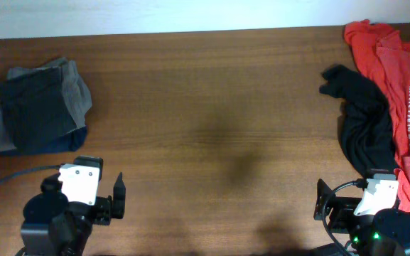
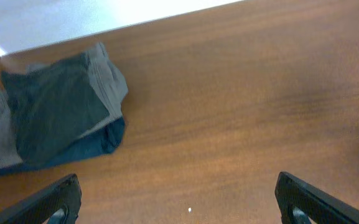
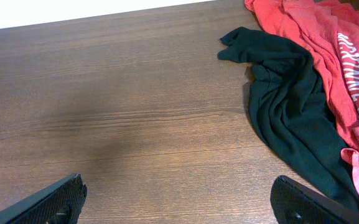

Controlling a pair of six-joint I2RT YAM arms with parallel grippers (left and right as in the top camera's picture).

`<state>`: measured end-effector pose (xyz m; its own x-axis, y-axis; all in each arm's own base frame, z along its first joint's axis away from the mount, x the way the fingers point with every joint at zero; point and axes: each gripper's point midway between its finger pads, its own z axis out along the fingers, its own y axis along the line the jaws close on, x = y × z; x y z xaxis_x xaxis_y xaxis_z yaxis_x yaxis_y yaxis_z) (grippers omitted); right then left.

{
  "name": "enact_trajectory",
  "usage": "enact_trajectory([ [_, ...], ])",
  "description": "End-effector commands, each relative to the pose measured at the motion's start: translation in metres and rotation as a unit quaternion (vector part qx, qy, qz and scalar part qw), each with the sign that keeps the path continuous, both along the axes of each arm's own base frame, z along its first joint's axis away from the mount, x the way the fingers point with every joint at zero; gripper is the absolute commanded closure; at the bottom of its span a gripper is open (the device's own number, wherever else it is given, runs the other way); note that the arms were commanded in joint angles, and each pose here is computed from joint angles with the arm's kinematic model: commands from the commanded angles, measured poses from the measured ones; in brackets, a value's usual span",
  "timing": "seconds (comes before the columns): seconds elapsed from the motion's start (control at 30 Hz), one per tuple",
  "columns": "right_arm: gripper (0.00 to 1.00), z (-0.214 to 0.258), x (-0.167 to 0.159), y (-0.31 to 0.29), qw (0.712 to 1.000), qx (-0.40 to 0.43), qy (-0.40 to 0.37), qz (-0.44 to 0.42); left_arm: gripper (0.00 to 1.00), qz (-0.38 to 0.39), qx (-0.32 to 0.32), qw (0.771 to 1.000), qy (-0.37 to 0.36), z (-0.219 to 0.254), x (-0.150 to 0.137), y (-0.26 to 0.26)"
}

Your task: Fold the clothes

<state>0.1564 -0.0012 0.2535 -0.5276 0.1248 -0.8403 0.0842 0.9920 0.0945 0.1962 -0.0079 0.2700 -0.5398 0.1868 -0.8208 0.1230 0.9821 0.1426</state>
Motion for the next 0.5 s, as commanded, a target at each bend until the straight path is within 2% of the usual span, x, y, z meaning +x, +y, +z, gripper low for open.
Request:
enact_trajectory([
  [0.0,0.01,0.000,-0.001,-0.004,1.000,-0.001,-0.003,-0.014,0.01,0.010,0.000,1.000,0.023,-0.011,-0.007,0.003],
  [0.27,0.01,-0.019,-0.004,-0.003,1.000,0.002,-0.002,-0.010,0.01,0.010,0.004,0.997,0.075,-0.031,-0.023,0.004],
  [0.33,0.01,-0.028,-0.001,0.000,1.000,0.007,-0.021,0.001,0.01,0.010,0.005,0.997,0.079,-0.032,-0.024,0.004],
  [0.47,0.01,-0.038,0.015,0.022,0.991,0.002,-0.108,0.074,0.01,0.011,0.006,0.995,0.096,-0.038,-0.030,0.005],
])
